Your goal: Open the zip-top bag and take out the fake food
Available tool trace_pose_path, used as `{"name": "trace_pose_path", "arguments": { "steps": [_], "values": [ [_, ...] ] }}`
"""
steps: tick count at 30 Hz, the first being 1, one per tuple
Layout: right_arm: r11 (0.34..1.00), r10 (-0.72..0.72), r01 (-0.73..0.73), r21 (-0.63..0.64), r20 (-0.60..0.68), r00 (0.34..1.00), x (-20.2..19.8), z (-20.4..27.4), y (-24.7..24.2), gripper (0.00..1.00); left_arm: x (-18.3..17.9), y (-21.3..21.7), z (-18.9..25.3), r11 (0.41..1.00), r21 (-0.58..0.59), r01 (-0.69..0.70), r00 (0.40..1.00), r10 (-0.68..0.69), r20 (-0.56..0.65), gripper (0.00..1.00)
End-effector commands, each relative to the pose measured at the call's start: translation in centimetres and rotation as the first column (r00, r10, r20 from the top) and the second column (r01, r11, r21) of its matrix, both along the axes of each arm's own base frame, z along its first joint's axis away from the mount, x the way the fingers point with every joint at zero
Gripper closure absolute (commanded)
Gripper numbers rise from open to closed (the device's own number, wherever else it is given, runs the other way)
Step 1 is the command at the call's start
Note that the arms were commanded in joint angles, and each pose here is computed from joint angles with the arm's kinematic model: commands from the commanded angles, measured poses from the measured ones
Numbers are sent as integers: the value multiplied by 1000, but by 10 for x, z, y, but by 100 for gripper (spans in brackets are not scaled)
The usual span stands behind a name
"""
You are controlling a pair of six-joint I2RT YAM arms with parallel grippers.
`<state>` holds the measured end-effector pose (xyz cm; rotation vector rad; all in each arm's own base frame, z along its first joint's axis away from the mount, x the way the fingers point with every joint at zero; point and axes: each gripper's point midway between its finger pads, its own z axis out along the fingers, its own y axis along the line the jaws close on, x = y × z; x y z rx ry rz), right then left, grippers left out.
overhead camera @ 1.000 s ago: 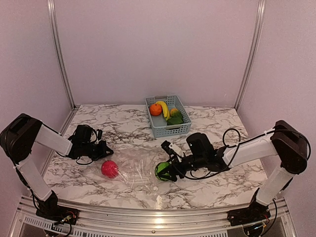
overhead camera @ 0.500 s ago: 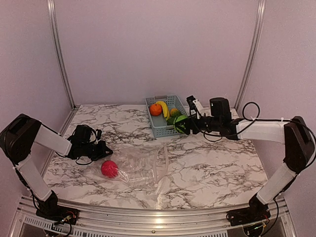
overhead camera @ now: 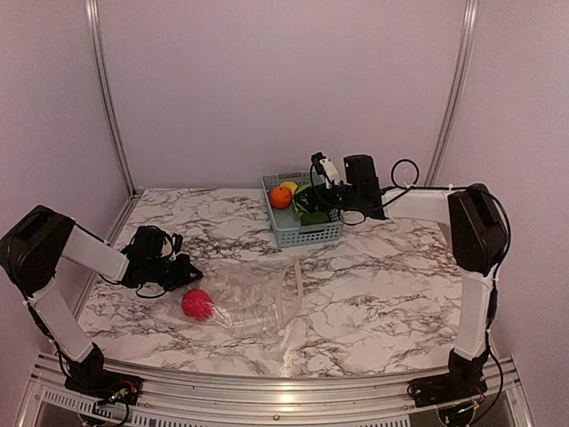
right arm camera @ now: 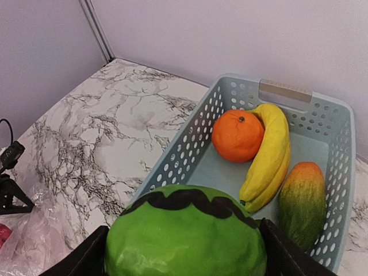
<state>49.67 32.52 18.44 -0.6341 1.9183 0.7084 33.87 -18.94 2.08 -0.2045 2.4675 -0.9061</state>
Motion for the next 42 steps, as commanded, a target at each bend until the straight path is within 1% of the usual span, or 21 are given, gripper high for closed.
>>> {"name": "trace_pose_path", "arguments": {
  "steps": [1,3,7,12,15,19,22,24,26,30,34,37,40,42],
  "values": [
    [1000,16,-16,-8,-21,1000,17,-11,13,23,-6,3,-2,1000,-6,-1,1000,1,-9,100],
    [1000,27,-27,3,-35,999,22,-19,19,22,-7,2,-3,1000,-9,3,1000,-3,-10,100],
    [999,41,-41,15,-61,997,27,-33,27,15,-7,2,-2,1000,-7,5,1000,-5,-10,100],
    [999,35,-34,6,-52,998,31,-29,27,6,-8,3,-3,1000,-6,5,1000,-5,-10,100],
    [999,32,-33,-1,-41,999,31,-22,26,5,-7,3,-4,1000,-7,4,1000,-4,-11,100],
    [1000,22,-22,-11,0,1000,27,-3,20,6,-7,2,-4,1000,-11,1,1000,-2,-11,100],
    [999,-5,8,-33,88,996,26,24,9,5,-7,3,-4,1000,-11,1,1000,-1,-12,100],
    [999,-12,19,-43,152,988,25,42,1,2,-8,2,-4,1000,-11,2,1000,-2,-11,100],
    [999,-18,25,-30,204,979,23,61,-8,1,-8,2,-4,1000,-11,3,1000,-3,-10,100],
    [999,-49,49,5,244,969,20,95,-27,1,-7,2,-3,1000,-13,2,1000,-2,-8,100],
    [999,27,-30,12,220,975,6,101,-30,2,-7,2,-4,1000,-16,2,1000,-2,-7,100],
    [998,56,-52,-29,163,985,-4,92,-32,6,-7,2,-5,1000,-17,0,1000,0,-7,100],
    [996,84,-84,-4,101,991,-29,83,-36,8,-8,2,-6,1000,-16,-1,1000,0,-11,100],
    [994,110,-111,20,24,994,-54,64,-39,11,-8,3,-8,1000,-15,-2,1000,2,-11,100]
  ]
}}
